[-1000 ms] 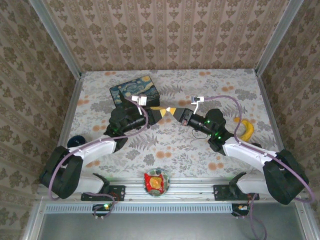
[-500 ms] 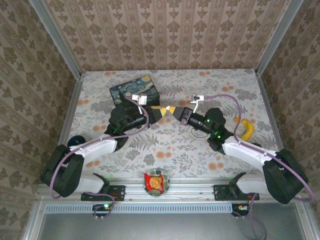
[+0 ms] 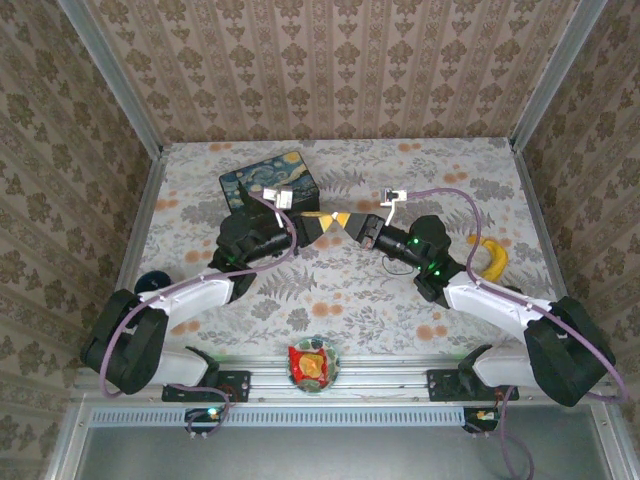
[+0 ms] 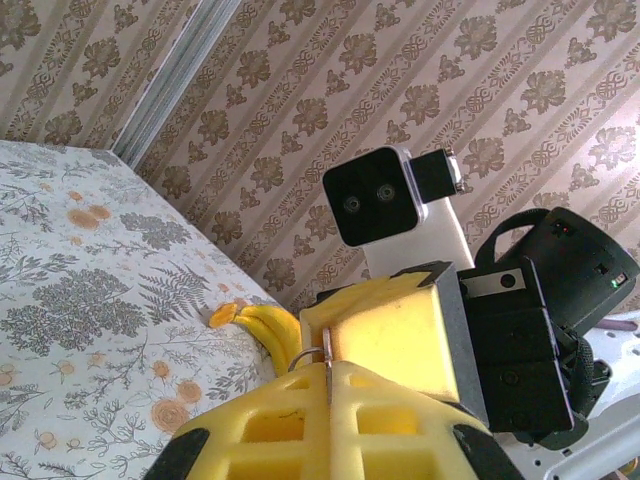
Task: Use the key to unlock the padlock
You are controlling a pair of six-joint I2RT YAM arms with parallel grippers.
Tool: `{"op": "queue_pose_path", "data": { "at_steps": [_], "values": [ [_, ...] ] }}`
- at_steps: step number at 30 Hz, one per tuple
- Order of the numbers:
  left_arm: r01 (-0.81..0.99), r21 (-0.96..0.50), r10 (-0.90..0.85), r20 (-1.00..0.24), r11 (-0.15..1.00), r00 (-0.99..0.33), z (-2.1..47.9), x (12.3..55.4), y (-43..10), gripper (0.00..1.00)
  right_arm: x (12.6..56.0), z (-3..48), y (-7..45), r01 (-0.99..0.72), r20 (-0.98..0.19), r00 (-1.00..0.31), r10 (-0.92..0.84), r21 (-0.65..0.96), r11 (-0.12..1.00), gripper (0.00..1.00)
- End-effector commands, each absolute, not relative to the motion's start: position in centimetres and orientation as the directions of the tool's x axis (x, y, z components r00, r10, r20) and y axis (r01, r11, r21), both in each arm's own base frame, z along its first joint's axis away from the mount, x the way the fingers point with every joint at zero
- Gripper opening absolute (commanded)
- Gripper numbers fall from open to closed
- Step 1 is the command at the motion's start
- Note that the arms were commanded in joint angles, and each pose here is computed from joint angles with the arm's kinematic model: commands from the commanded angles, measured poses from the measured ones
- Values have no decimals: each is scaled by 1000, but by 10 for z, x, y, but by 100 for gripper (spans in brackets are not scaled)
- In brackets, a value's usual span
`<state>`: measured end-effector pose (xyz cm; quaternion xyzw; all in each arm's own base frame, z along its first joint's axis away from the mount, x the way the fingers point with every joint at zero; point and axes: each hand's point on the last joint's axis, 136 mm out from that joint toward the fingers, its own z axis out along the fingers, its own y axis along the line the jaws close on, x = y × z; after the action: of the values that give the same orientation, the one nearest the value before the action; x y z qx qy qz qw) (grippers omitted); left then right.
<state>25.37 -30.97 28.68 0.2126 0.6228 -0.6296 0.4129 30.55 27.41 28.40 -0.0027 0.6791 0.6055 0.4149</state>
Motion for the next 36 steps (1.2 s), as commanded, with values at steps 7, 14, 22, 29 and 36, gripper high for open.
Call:
{"op": "queue_pose_path", "data": {
  "at_steps": [7, 14, 22, 29, 36],
  "values": [
    [844, -520, -185, -849, 130, -495, 304, 239, -301, 0, 303, 286, 278, -529, -604, -648, 464, 795, 298, 8],
    [877, -410, -64, -911, 251, -408, 308, 224, -284, 0, 299, 288, 278, -560, -644, -633, 430, 764, 320, 29],
    [897, -385, 91, -907, 215, -411, 309, 201, -279, 0, 266, 308, 291, -766, -804, -544, 241, 593, 250, 55],
    [910, -389, 246, -876, 145, -414, 313, 175, -274, 0, 232, 311, 286, -881, -910, -402, 99, 414, 229, 57],
    [920, -390, 332, -862, 52, -384, 318, 156, -277, 0, 218, 323, 286, -913, -928, -360, 93, 371, 169, 50]
  ]
}}
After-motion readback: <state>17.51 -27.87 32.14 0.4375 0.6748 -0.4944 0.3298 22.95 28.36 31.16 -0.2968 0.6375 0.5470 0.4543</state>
